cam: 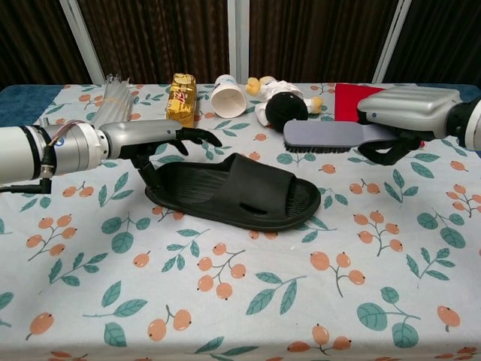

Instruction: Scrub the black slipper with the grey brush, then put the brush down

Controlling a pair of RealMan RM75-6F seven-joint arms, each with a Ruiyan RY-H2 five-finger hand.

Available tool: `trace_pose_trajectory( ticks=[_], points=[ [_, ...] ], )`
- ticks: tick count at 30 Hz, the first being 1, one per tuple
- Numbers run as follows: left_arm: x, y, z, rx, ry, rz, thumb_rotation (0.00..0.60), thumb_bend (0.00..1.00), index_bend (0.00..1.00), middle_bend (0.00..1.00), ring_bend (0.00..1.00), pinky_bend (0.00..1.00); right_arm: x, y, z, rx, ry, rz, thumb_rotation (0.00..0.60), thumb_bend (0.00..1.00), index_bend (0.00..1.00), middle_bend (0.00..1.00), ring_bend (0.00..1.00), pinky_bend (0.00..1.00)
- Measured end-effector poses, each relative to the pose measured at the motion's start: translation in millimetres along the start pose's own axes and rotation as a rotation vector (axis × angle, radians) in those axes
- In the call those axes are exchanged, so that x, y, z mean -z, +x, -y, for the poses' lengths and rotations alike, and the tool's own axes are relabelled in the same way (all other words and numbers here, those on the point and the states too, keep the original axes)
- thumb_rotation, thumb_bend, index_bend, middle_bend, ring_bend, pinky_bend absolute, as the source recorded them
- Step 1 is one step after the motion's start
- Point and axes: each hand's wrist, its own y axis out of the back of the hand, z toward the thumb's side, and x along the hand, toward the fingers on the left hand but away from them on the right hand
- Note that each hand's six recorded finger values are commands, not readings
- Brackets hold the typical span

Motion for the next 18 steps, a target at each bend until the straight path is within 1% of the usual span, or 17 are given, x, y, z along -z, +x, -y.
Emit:
trace_pose_trajectory(
  ticks=[2,4,5,7,8,9,10,12,13,15,16,18],
  points=[
    [-2,-5,-4,-0.012,-0.007,0.001,0.6,0.05,0.12,0.09,0.03,0.1,13,0,2,-0.006,0.025,0.042,0.6,0.33,1.0,0.94,0.97,0.95],
    [-2,-12,-10,-0.032,-0.014,-0.001,0.6,0.05,0.12,0.09,0.03,0.09,23,-1,6,-0.017,0.034,0.081,0.6,0.28,0.95,0.86,0.88,0.86],
    [-1,-17,-14,-0.044,-0.015,-0.005,0.6,0.05,0.12,0.09,0.03,0.1,27,-1,9,-0.023,0.033,0.097,0.6,0.24,0.89,0.8,0.8,0.79],
    [5,-28,-26,-0.085,-0.013,-0.019,0.6,0.05,0.12,0.09,0.03,0.09,36,-1,16,-0.045,0.03,0.131,0.6,0.19,0.72,0.65,0.62,0.62],
    [9,-34,-31,-0.105,-0.013,-0.027,0.6,0.05,0.12,0.09,0.03,0.1,39,-1,19,-0.056,0.03,0.144,0.6,0.18,0.61,0.57,0.52,0.51],
    [13,-41,-37,-0.132,-0.016,-0.038,0.6,0.05,0.12,0.09,0.03,0.1,42,0,22,-0.067,0.029,0.156,0.6,0.16,0.47,0.47,0.41,0.39],
    [17,-47,-41,-0.152,-0.018,-0.047,0.6,0.05,0.12,0.09,0.03,0.1,45,1,26,-0.077,0.029,0.168,0.6,0.15,0.38,0.41,0.34,0.32],
    [26,-62,-51,-0.198,-0.02,-0.071,0.6,0.05,0.12,0.09,0.03,0.1,47,4,29,-0.085,0.021,0.181,0.6,0.1,0.14,0.24,0.17,0.18],
    [30,-68,-55,-0.216,-0.018,-0.083,0.6,0.05,0.12,0.09,0.03,0.1,47,6,30,-0.086,0.014,0.184,0.6,0.08,0.07,0.18,0.11,0.13],
    [40,-82,-64,-0.25,-0.012,-0.114,0.6,0.05,0.12,0.09,0.03,0.1,46,8,29,-0.084,-0.002,0.185,0.6,0.07,0.0,0.11,0.04,0.07],
    [44,-87,-67,-0.262,-0.01,-0.126,0.6,0.05,0.12,0.09,0.03,0.1,46,11,27,-0.078,-0.014,0.186,0.6,0.07,0.0,0.08,0.02,0.04],
    [54,-101,-73,-0.287,-0.006,-0.155,0.6,0.05,0.12,0.09,0.03,0.1,48,17,22,-0.063,-0.029,0.189,0.6,0.07,0.0,0.05,0.0,0.02]
  ],
)
